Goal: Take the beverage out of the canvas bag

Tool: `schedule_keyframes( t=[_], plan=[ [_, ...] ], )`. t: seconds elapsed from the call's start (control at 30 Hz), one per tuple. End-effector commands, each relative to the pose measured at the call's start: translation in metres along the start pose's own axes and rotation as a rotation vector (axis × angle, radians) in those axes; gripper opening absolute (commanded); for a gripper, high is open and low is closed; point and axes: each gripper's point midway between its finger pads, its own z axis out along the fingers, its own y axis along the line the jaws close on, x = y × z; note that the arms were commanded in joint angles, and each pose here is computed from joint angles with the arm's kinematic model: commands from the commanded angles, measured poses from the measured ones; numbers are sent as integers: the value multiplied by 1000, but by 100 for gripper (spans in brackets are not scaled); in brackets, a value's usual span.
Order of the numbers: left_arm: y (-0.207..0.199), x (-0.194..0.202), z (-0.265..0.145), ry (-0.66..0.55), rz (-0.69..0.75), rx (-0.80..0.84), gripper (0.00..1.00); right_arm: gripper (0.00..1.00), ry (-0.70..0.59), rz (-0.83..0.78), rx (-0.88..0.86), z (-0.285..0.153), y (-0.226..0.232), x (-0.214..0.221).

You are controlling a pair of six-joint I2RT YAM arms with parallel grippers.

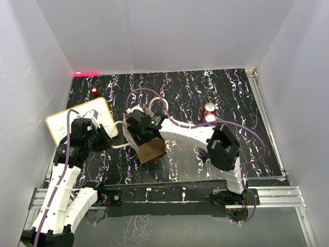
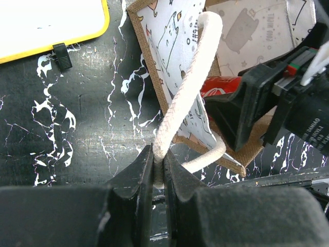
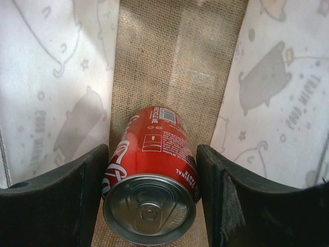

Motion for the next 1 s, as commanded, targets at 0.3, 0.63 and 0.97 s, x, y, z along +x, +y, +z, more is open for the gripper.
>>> schedule_keyframes(
  t=[0.3, 0.63, 0.97],
  plan=[
    [3, -1, -1, -12, -1, -12, 0, 7, -340, 200, -144, -70, -17, -86],
    [4, -1, 0, -9, -1, -14, 0, 7, -403, 204, -184, -89, -11, -109],
    [5, 0, 0, -8, -4, -20, 0, 7, -546, 228, -268, -143, -9, -135]
  ],
)
